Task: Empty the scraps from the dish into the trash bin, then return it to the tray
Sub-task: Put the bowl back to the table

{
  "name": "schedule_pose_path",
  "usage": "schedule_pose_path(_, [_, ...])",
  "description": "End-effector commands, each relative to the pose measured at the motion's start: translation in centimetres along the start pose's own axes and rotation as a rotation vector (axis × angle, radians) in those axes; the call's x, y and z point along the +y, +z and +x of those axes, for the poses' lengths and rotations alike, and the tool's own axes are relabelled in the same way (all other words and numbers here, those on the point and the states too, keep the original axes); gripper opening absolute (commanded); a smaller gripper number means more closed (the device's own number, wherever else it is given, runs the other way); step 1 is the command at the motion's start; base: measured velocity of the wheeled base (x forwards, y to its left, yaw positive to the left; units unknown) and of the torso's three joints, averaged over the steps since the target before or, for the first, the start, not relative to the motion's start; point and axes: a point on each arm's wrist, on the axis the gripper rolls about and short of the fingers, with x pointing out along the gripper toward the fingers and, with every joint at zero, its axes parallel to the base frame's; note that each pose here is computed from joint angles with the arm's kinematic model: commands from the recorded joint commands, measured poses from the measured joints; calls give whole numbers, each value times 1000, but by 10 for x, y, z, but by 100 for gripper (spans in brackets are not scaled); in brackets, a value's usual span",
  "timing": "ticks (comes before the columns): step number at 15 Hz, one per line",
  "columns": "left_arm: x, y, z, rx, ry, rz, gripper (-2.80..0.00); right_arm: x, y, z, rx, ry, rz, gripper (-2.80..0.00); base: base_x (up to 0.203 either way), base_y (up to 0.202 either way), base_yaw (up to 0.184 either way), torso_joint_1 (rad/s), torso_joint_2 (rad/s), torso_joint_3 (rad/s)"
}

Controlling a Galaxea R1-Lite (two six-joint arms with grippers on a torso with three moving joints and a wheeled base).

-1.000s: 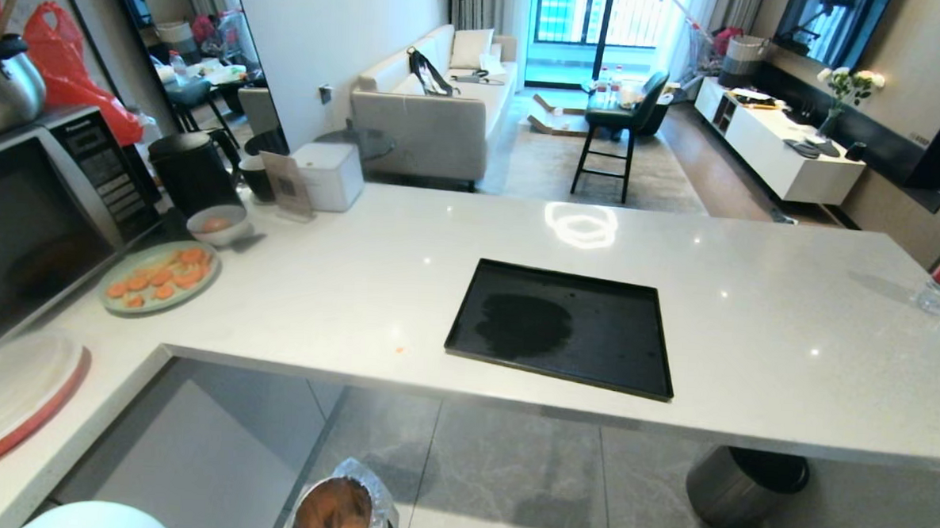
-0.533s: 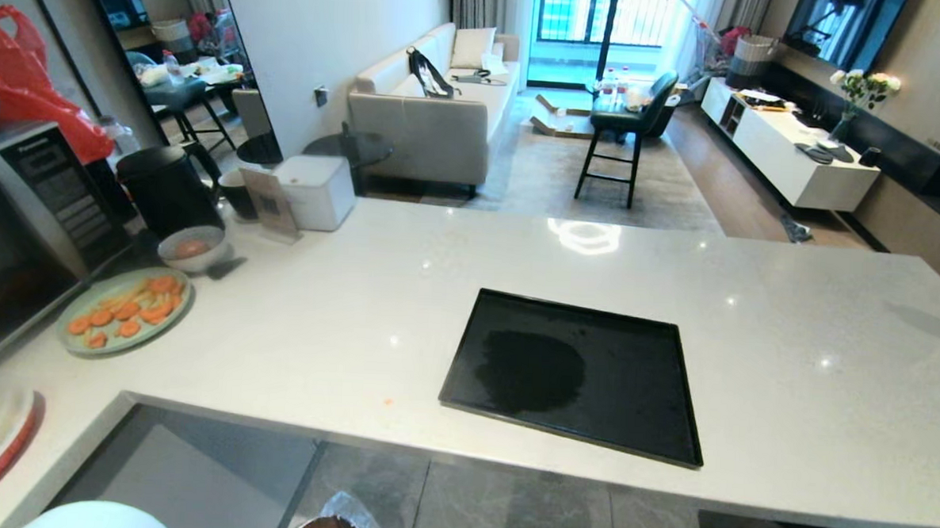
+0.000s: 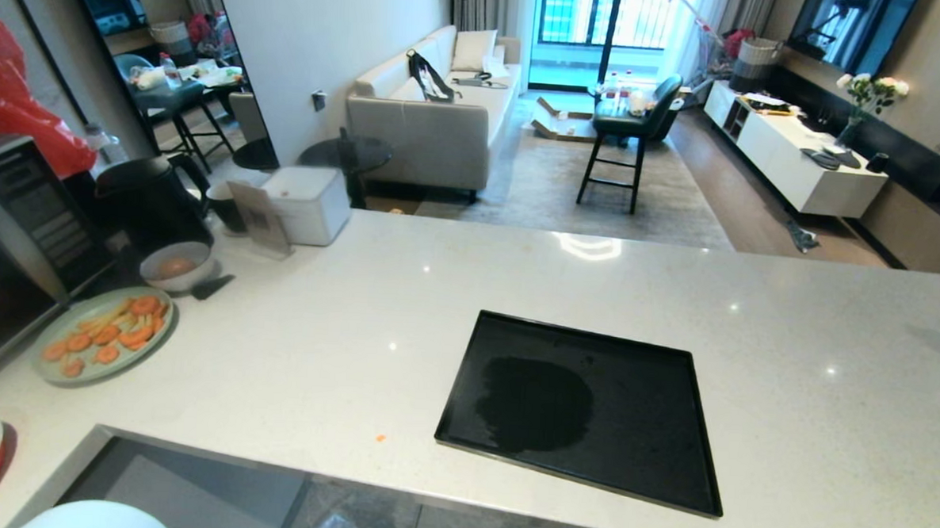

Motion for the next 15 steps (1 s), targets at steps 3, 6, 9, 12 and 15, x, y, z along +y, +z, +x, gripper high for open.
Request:
schedule_pose_path(3, [0, 0, 0, 0, 2, 0, -280, 0, 0, 0, -1, 0, 0, -280, 0, 0, 0, 0, 0, 0])
schedule_pose_path(6, [0, 0, 0, 0, 2, 0, -280, 0, 0, 0, -1, 0, 0, -280, 0, 0, 0, 0, 0, 0])
schedule_pose_path(9, [0, 0, 0, 0, 2, 0, -280, 0, 0, 0, -1, 0, 0, -280, 0, 0, 0, 0, 0, 0])
schedule_pose_path(12, [0, 0, 0, 0, 2, 0, -280, 0, 0, 0, -1, 1, 0, -280, 0, 0, 0, 0, 0, 0])
schedule_pose_path(15, [0, 0, 0, 0, 2, 0, -280, 0, 0, 0, -1, 0, 0, -280, 0, 0, 0, 0, 0, 0])
